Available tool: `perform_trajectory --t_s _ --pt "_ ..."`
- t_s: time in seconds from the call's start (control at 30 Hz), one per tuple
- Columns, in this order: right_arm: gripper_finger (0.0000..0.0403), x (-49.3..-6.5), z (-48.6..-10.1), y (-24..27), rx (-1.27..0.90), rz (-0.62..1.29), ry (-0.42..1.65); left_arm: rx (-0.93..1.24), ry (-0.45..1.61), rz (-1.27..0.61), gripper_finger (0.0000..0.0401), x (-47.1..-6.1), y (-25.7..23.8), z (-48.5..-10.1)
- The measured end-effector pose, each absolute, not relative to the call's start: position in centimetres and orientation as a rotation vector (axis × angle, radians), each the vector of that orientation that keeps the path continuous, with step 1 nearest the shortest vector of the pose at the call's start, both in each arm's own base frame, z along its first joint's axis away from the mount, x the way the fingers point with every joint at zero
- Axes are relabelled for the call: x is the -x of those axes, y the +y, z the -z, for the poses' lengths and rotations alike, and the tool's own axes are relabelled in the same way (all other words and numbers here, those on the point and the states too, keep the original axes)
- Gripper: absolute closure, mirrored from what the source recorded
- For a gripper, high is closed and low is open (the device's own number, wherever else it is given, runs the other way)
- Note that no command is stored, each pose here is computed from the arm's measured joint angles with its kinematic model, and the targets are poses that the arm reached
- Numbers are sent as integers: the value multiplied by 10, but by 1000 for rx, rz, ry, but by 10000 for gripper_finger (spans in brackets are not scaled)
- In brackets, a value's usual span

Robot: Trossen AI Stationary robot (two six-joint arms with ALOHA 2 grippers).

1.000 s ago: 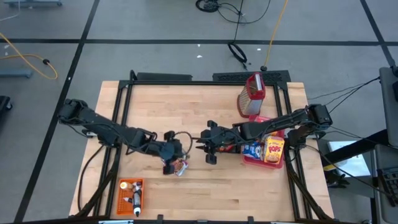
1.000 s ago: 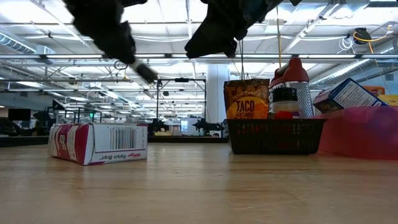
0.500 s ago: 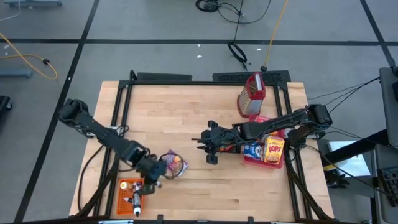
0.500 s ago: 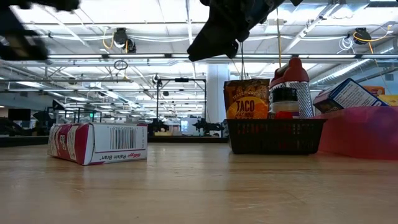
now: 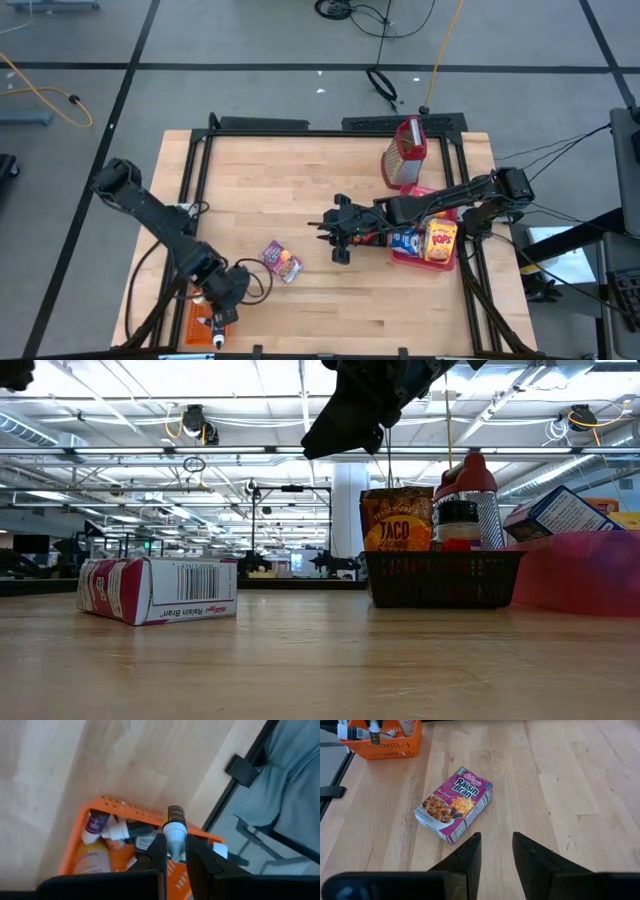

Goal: Pick & Place Kitchen Items
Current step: Put the small brown food coloring bottle into the orange bin

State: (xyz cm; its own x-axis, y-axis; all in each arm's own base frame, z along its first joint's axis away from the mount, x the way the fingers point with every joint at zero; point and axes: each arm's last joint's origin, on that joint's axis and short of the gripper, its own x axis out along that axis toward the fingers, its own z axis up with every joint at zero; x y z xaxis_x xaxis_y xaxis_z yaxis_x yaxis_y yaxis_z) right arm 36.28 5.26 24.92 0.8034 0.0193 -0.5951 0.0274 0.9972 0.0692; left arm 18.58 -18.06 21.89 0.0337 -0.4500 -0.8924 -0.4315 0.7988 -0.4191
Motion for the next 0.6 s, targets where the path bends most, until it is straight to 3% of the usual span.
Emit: perform_trajectory --t_s 0.6 --pt "298 -363 -249 53 -66 0 637 730 1579 81 379 -182 -184 -225"
